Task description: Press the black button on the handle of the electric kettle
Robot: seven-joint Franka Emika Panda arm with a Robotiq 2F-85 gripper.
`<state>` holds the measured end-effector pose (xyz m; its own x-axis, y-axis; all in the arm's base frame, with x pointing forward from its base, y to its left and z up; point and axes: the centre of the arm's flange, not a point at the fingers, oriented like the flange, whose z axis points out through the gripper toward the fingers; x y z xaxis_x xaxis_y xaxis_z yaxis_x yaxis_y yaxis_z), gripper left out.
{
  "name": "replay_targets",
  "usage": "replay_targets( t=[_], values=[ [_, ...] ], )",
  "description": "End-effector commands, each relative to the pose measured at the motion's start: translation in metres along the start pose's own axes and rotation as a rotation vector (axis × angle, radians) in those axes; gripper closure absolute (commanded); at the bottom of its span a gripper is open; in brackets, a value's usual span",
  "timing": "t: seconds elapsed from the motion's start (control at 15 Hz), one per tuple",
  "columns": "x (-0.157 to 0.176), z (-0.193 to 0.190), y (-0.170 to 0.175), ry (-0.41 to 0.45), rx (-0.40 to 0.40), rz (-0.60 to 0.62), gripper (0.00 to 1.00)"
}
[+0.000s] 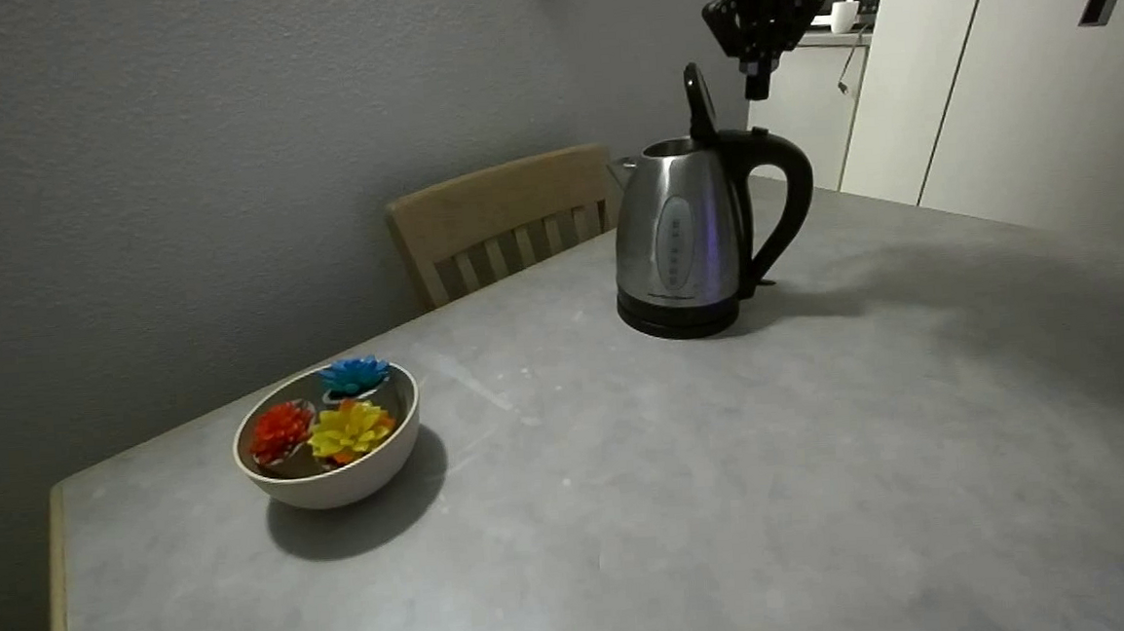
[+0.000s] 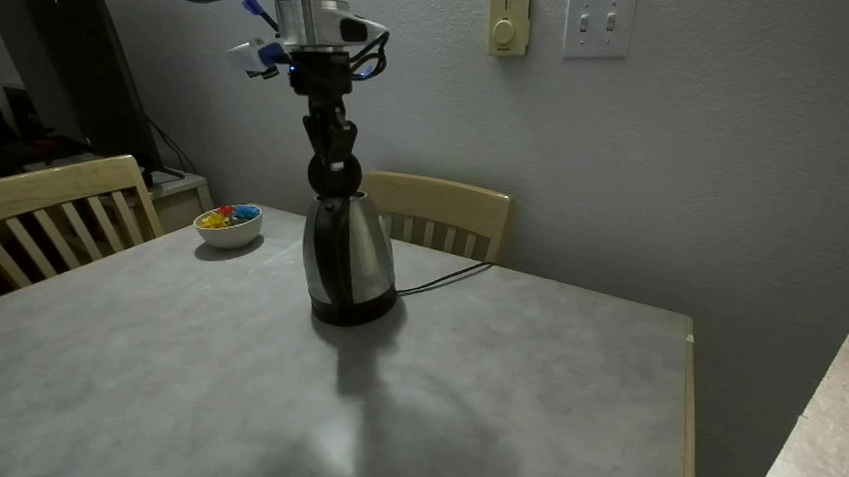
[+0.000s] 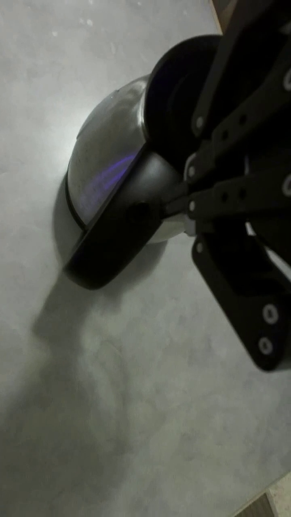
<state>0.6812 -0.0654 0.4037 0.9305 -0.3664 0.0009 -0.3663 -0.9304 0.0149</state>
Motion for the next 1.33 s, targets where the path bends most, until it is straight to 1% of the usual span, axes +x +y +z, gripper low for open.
replay_targets(
  t=[0.0, 0.13, 0.2, 1.0, 1.2, 1.27],
  values=[
    [-0.001, -0.011, 0.000, 0.019, -0.022, -0.005, 1.00],
    [0.000, -0.013, 0.000, 0.021, -0.026, -0.016, 1.00],
    [0.002, -0.007, -0.001, 0.016, -0.007, -0.006, 1.00],
    [0.002, -0.005, -0.002, 0.015, -0.007, -0.008, 1.00],
    [0.007, -0.015, 0.001, 0.017, -0.009, -0.013, 1.00],
    [0.009, -0.020, 0.002, 0.019, -0.009, -0.014, 0.96]
  ],
)
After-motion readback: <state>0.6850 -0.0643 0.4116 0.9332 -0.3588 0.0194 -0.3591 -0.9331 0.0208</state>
